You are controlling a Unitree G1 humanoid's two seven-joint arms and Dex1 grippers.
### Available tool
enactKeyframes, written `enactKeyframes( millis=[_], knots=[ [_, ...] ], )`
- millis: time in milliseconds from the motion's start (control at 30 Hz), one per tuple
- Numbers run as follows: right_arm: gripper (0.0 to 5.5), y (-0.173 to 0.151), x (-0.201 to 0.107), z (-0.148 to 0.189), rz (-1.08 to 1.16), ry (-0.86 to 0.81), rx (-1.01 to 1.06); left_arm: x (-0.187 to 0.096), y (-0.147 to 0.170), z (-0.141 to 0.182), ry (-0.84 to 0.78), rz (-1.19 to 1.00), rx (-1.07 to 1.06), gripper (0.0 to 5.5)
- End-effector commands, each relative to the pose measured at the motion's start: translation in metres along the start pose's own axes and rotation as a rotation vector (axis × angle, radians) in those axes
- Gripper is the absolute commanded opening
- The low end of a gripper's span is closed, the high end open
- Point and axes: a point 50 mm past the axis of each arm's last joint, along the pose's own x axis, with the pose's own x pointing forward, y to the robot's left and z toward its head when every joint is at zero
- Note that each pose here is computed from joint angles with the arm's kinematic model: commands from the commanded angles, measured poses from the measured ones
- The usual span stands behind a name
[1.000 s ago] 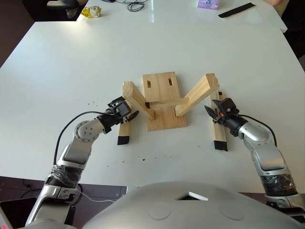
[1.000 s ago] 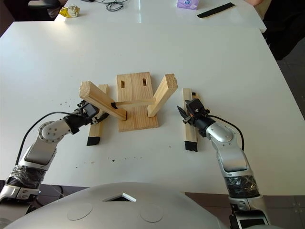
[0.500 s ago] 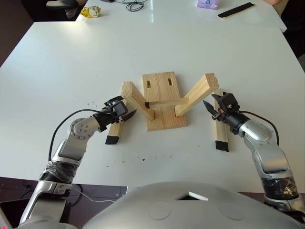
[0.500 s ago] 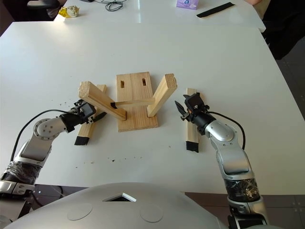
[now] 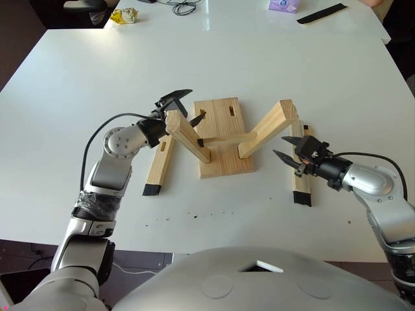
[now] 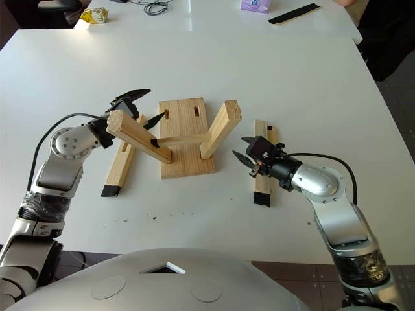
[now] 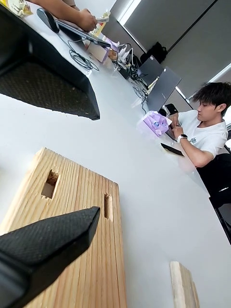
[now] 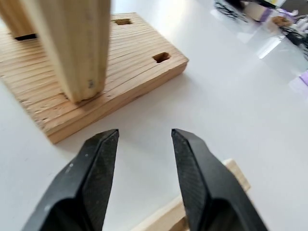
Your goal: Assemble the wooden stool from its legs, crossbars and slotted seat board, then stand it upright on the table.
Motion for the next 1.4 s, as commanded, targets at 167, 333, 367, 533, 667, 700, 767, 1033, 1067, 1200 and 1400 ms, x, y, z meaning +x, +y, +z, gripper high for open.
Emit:
enactKeyframes(
  millis=[167, 333, 367, 533, 667, 700, 767, 1033, 1067, 1200, 1400],
  knots=[
    [2.03, 0.013, 0.003, 0.031, 0.208, -0.109, 0.039, 0.006, -0.032, -0.026, 0.053, -0.08, 0.009, 3.37],
    [2.03, 0.019, 0.022, 0.04, 0.222, -0.149, 0.073, 0.016, -0.045, -0.025, 0.027, -0.093, -0.006, 3.37],
    [2.03, 0.022, 0.025, 0.041, 0.222, -0.153, 0.076, 0.017, -0.048, -0.024, 0.022, -0.098, -0.006, 3.37],
    [2.03, 0.027, 0.03, 0.042, 0.194, -0.153, 0.099, 0.023, -0.058, -0.024, 0.007, -0.135, -0.016, 3.37],
    [2.03, 0.018, 0.027, 0.023, 0.188, -0.07, 0.1, 0.022, -0.06, -0.026, 0.013, -0.137, -0.025, 3.37],
    [2.03, 0.016, 0.025, 0.017, 0.196, -0.043, 0.093, 0.022, -0.06, -0.026, 0.014, -0.139, -0.024, 3.37],
    [2.03, 0.012, 0.023, 0.005, 0.227, 0.009, 0.099, 0.023, -0.06, -0.026, 0.016, -0.143, -0.023, 3.37],
    [2.03, -0.01, 0.036, 0.001, 0.142, -0.013, 0.092, 0.022, -0.06, -0.028, 0.031, -0.16, -0.011, 3.37],
    [2.03, -0.014, 0.037, 0.003, 0.111, -0.026, 0.1, 0.021, -0.06, -0.029, 0.034, -0.167, -0.009, 3.37],
    [2.03, -0.023, 0.042, 0.01, 0.02, -0.061, 0.137, 0.021, -0.062, -0.03, 0.039, -0.18, -0.008, 3.37],
    [2.03, -0.037, 0.054, 0.013, -0.123, -0.062, 0.168, 0.025, -0.064, -0.028, 0.035, -0.178, -0.019, 3.37]
  ],
)
